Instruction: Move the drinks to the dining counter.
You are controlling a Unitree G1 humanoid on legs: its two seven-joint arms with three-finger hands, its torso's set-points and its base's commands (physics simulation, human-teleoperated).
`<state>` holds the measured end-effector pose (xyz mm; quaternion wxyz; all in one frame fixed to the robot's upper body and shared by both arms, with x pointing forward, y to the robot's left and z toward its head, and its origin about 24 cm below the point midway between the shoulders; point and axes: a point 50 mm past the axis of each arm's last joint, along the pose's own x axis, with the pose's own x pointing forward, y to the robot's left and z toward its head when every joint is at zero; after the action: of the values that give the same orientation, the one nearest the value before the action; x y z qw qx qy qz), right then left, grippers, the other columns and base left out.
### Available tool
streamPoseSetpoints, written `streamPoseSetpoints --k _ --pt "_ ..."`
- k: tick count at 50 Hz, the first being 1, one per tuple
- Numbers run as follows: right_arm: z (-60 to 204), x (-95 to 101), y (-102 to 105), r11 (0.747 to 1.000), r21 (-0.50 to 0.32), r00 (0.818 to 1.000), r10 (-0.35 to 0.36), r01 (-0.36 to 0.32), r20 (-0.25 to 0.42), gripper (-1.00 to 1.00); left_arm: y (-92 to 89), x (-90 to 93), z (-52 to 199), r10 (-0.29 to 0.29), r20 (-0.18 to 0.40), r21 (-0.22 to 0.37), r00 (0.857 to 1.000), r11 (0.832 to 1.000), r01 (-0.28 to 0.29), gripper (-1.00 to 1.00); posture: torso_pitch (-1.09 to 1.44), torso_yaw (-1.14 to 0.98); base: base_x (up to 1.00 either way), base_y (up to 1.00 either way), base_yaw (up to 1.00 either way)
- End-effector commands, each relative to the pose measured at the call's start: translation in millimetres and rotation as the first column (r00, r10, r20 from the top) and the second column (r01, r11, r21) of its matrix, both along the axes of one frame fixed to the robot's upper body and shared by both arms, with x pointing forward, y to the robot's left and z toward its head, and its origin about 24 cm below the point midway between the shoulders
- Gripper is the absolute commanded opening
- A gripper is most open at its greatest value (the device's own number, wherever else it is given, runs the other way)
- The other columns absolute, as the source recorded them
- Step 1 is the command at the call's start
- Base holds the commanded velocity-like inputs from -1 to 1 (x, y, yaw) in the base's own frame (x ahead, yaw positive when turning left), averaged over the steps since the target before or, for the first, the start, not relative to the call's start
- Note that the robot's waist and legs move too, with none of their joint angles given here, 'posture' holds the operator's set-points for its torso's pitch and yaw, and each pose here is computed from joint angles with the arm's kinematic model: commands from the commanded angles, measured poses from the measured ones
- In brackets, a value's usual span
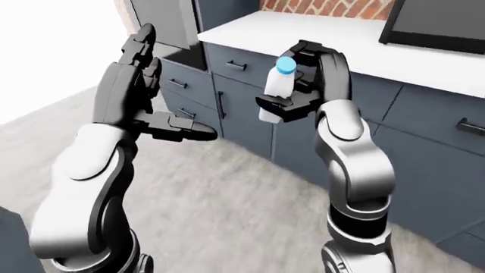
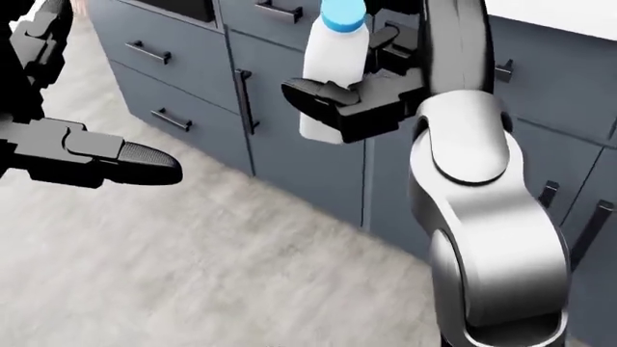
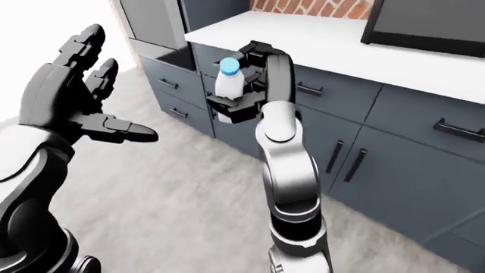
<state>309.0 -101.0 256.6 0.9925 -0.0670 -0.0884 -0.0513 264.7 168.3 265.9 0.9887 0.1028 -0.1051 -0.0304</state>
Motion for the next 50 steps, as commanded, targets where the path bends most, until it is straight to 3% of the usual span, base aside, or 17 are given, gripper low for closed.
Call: streamPoseSetpoints --k 1,50 --pt "23.8 -7.4 1.6 1.000 0.006 0.992 0.011 -0.012 0.126 -0.97 2.0 -7.2 14.4 0.013 0.095 0.003 0.995 1.000 -0.013 1.00 0.00 0.00 0.00 0.00 1.00" --pt "18.8 -7.0 0.1 0.998 -0.044 0.992 0.042 -0.037 0.118 -0.98 -0.6 -4.4 18.0 0.004 0.103 0.006 0.995 1.000 -0.005 1.00 0.00 0.00 0.00 0.00 1.00"
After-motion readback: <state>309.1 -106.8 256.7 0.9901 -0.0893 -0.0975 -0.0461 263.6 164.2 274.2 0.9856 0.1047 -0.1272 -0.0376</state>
